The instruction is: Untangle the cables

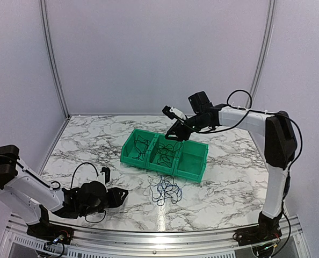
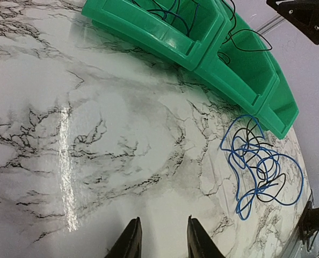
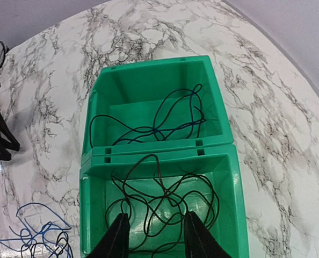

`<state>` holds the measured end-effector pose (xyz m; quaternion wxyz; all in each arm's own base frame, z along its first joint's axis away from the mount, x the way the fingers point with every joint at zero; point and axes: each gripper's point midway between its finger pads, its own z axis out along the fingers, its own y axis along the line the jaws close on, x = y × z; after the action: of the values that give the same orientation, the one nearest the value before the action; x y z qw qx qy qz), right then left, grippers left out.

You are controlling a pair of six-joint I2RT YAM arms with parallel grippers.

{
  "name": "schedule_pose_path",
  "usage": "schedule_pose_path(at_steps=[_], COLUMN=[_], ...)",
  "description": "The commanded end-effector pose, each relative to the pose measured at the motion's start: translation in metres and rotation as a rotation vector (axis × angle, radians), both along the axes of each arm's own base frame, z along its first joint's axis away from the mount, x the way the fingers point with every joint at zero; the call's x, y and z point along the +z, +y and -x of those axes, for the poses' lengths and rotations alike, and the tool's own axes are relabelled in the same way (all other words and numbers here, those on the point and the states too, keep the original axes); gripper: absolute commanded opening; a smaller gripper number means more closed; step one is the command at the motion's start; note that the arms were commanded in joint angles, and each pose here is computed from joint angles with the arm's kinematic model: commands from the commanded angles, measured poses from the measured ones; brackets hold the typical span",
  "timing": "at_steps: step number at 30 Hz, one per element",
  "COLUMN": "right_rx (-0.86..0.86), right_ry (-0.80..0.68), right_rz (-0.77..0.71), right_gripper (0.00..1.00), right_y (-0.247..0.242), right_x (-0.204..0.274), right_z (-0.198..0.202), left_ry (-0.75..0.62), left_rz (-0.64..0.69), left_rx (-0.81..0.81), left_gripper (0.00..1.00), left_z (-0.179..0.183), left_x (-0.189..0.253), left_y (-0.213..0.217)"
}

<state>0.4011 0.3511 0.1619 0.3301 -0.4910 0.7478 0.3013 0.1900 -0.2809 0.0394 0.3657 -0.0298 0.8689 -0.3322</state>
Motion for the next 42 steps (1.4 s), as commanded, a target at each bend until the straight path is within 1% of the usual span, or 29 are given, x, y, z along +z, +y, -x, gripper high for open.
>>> schedule_pose_path(at_steps=[1, 3, 4, 7, 9, 12, 14, 17, 21, 23, 25, 29, 30, 31, 33, 35, 39, 40, 42], right_rx=[-0.078, -0.102, -0.111, -0.101, -0.032, 0.103, 0.184, 0.252, 0.276, 0.268, 0.264, 0.226, 0.212, 0.201, 0.197, 0.198, 0.196, 0.2, 0.21], right_ry=[-0.202, -0.261, -0.27, -0.288, -0.273, -0.232, -0.215, -0.195, -0.15, -0.155, -0.15, -0.161, -0.17, -0.176, -0.186, -0.192, -0.195, -0.192, -0.185], right_rz=[0.186, 0.268, 0.277, 0.239, 0.179, 0.118, 0.099, 0.105, 0.127, 0.137, 0.149, 0.164, 0.168, 0.168, 0.163, 0.162, 0.169, 0.168, 0.166], right_gripper=[0.41, 0.43, 0.43, 0.41, 0.4, 0.38, 0.38, 0.37, 0.36, 0.35, 0.35, 0.37, 0.37, 0.37, 0.37, 0.37, 0.37, 0.37, 0.37], right_y=[-0.015, -0.024, -0.028, -0.034, -0.031, -0.025, -0.022, -0.022, -0.027, -0.029, -0.031, -0.032, -0.033, -0.034, -0.035, -0.035, -0.035, -0.035, -0.034], right_x=[0.015, 0.017, 0.019, 0.031, 0.038, 0.037, 0.03, 0.009, -0.021, -0.03, -0.037, -0.042, -0.042, -0.042, -0.042, -0.043, -0.044, -0.045, -0.046], right_z=[-0.002, 0.001, 0.004, 0.022, 0.046, 0.09, 0.12, 0.149, 0.163, 0.162, 0.162, 0.155, 0.153, 0.151, 0.151, 0.152, 0.15, 0.151, 0.153], left_ry=[-0.022, -0.026, -0.029, -0.043, -0.055, -0.087, -0.105, -0.117, -0.113, -0.113, -0.108, -0.031, -0.006, 0.021, 0.048, 0.06, 0.06, 0.059, 0.045], left_rz=[-0.036, -0.04, -0.041, -0.042, -0.044, -0.035, -0.021, -0.003, 0.015, 0.026, 0.033, -0.037, -0.049, -0.063, -0.073, -0.081, -0.094, -0.098, -0.117], left_rx=[-0.007, -0.014, -0.017, -0.039, -0.083, -0.175, -0.231, -0.269, -0.293, -0.315, -0.299, -0.259, -0.265, -0.273, -0.299, -0.303, -0.304, -0.306, -0.328], left_gripper=[0.31, 0.31, 0.31, 0.31, 0.32, 0.36, 0.4, 0.44, 0.47, 0.54, 0.59, 0.6, 0.58, 0.52, 0.27, 0.15, 0.02, 0.0, 0.0], left_z=[-0.001, -0.001, -0.001, -0.002, 0.0, 0.003, 0.005, 0.004, 0.0, -0.002, -0.006, -0.017, -0.016, -0.014, -0.01, -0.007, 0.001, 0.004, 0.012], left_x=[0.001, 0.003, 0.004, 0.008, 0.013, 0.026, 0.036, 0.045, 0.05, 0.053, 0.054, 0.033, 0.024, 0.012, 0.001, -0.004, -0.003, -0.002, -0.001], left_y=[0.002, -0.001, -0.002, -0.008, -0.017, -0.038, -0.054, -0.071, -0.093, -0.11, -0.123, -0.14, -0.144, -0.146, -0.149, -0.146, -0.126, -0.119, -0.105])
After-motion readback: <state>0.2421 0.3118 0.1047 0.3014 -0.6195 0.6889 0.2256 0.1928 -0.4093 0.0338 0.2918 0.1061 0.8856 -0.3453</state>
